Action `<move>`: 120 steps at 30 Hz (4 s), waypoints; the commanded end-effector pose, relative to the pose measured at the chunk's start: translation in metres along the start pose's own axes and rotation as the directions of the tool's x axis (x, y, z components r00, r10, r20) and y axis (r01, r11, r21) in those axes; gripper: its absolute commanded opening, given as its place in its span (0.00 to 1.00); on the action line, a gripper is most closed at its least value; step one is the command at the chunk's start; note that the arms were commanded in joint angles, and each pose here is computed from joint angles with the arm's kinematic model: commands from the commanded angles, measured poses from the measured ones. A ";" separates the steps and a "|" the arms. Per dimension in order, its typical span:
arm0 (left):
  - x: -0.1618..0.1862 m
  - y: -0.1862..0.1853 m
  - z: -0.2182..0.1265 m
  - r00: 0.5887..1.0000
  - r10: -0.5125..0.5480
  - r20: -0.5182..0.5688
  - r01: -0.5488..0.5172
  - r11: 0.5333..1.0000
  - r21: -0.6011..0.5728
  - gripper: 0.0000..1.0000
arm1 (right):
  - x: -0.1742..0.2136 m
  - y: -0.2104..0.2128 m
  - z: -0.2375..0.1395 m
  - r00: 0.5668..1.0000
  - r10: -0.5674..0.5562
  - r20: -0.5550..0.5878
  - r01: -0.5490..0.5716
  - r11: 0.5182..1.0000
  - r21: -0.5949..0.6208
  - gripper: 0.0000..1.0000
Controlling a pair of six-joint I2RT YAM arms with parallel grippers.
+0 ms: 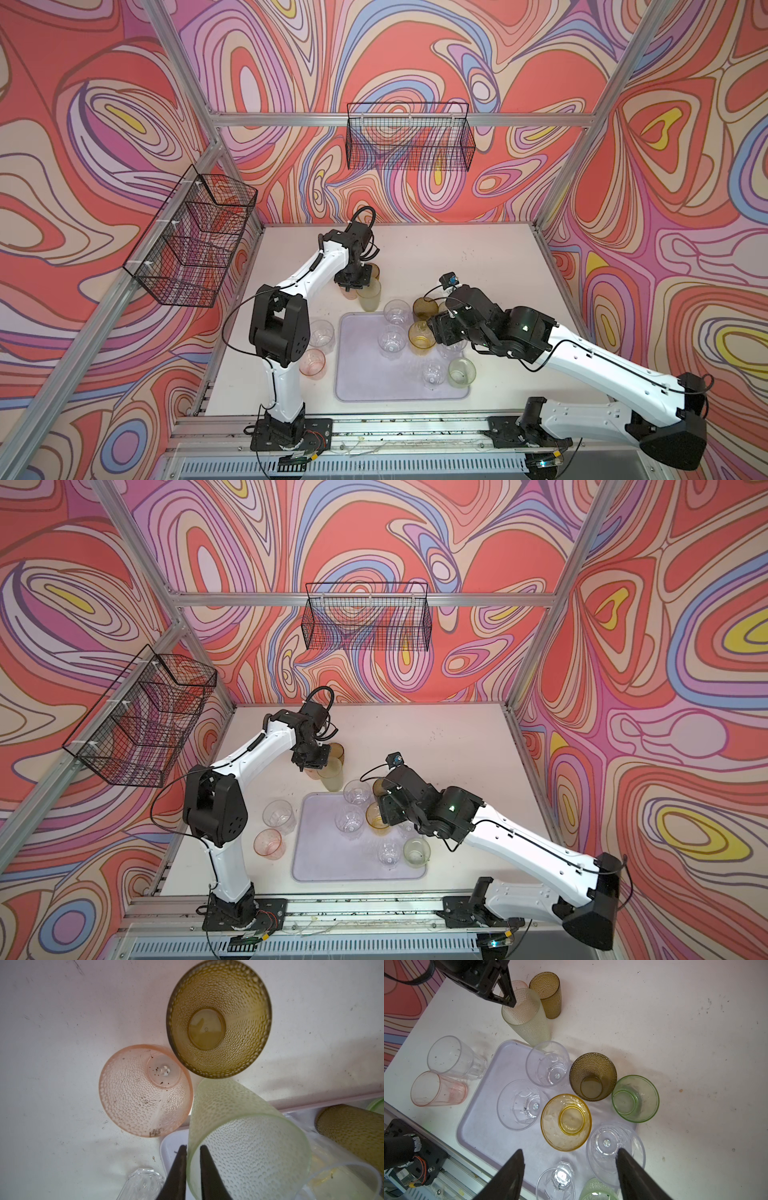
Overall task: Place the glasses into the tray
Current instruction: 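Close the left gripper on the pale green frosted cup's rim, then lift the pale green frosted cup and swing it toward the robot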
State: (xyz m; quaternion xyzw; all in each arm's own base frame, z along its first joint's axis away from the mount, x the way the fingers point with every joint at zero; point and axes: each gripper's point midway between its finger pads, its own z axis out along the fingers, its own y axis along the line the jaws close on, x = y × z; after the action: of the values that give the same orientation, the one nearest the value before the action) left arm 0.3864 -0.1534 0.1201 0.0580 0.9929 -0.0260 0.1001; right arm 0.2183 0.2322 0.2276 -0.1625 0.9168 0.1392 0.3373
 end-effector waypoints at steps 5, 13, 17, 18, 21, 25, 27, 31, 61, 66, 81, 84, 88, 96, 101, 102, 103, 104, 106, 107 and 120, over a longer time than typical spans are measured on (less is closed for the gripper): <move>0.005 0.006 0.000 1.000 -0.009 -0.023 0.009 1.000 -0.011 0.12 | -0.004 0.000 -0.005 1.000 0.007 0.015 -0.007 1.000 -0.008 0.72; 0.006 0.005 -0.002 1.000 -0.006 -0.022 0.006 1.000 -0.010 0.06 | -0.006 0.002 -0.004 1.000 0.005 0.014 -0.004 1.000 -0.013 0.72; 0.004 0.005 -0.008 1.000 -0.007 -0.007 0.007 1.000 -0.005 0.03 | -0.007 0.002 -0.004 1.000 0.001 0.013 -0.001 1.000 -0.012 0.72; 0.003 0.005 -0.010 1.000 -0.007 -0.004 0.007 1.000 -0.002 0.01 | -0.008 0.003 -0.004 1.000 0.000 0.014 0.000 1.000 -0.012 0.72; 0.001 0.004 -0.015 1.000 -0.005 0.003 0.005 1.000 0.002 0.00 | -0.010 0.004 -0.004 1.000 -0.005 0.015 0.005 1.000 -0.015 0.72; 0.000 0.005 -0.024 1.000 -0.004 0.018 0.004 1.000 -0.001 0.00 | -0.012 0.007 -0.002 1.000 -0.011 0.019 0.012 1.000 -0.020 0.72; 0.000 0.005 -0.029 1.000 -0.006 0.026 0.006 1.000 0.000 0.00 | -0.013 0.007 -0.002 1.000 -0.011 0.022 0.012 1.000 -0.021 0.72; -0.001 0.005 -0.040 0.999 -0.006 0.050 0.006 1.000 0.003 0.00 | -0.016 0.008 -0.004 0.999 -0.015 0.029 0.015 1.000 -0.025 0.72; 0.012 0.009 -0.100 0.996 0.012 0.084 -0.013 1.000 0.011 0.00 | -0.018 0.003 -0.009 0.998 0.017 0.067 -0.016 1.000 -0.019 0.74; 0.019 0.009 -0.109 0.997 0.011 0.079 -0.013 1.000 0.024 0.00 | -0.019 0.004 -0.008 0.998 0.017 0.065 -0.016 1.000 -0.018 0.76; 0.055 0.018 -0.131 0.997 -0.008 0.071 0.006 1.000 0.027 0.00 | -0.023 0.014 -0.004 0.998 0.002 0.055 0.000 0.999 -0.048 0.79; 0.064 0.019 -0.132 0.998 -0.016 0.056 0.014 0.999 0.033 0.00 | -0.024 0.014 -0.005 0.999 0.002 0.054 0.001 0.999 -0.049 0.78; 0.075 0.022 -0.135 0.999 -0.024 0.048 0.023 0.999 0.034 0.00 | -0.024 0.015 -0.006 0.998 0.008 0.060 -0.005 0.998 -0.056 0.78; 0.100 0.023 -0.134 0.999 -0.040 0.025 0.039 0.998 0.052 0.00 | -0.022 0.015 -0.005 0.999 0.019 0.051 -0.016 0.998 -0.062 0.78; 0.113 0.025 -0.137 0.998 -0.054 0.029 0.052 0.997 0.057 0.00 | -0.022 0.016 -0.004 0.998 0.022 0.053 -0.019 0.998 -0.064 0.78; 0.116 0.025 -0.139 0.998 -0.055 0.030 0.053 0.997 0.058 0.00 | -0.022 0.016 -0.003 0.998 0.021 0.052 -0.018 0.998 -0.066 0.78; 0.118 0.025 -0.139 0.998 -0.054 0.028 0.052 0.997 0.055 0.00 | -0.022 0.017 -0.003 0.998 0.021 0.051 -0.018 0.998 -0.067 0.78; 0.121 0.025 -0.138 0.998 -0.055 0.028 0.054 0.997 0.054 0.00 | -0.022 0.017 -0.002 0.999 0.020 0.049 -0.017 0.998 -0.068 0.79; 0.127 0.025 -0.137 0.998 -0.059 0.024 0.058 0.997 0.054 0.00 | -0.022 0.018 -0.002 0.999 0.020 0.048 -0.017 0.997 -0.069 0.79; 0.131 0.026 -0.136 0.998 -0.064 0.020 0.062 0.997 0.054 0.00 | -0.021 0.017 -0.001 0.999 0.020 0.047 -0.017 0.998 -0.068 0.78; 0.162 0.023 -0.131 0.997 -0.075 0.015 0.074 0.996 0.053 0.00 | -0.015 0.013 -0.003 0.999 0.038 0.035 -0.036 0.998 -0.058 0.78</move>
State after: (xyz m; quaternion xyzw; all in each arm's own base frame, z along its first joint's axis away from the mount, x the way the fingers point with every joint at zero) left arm 0.2171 -0.1076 0.2145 0.0341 0.9916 -0.0586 0.1101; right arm 0.2218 0.2489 0.2399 -0.1636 0.9086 0.1724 0.3435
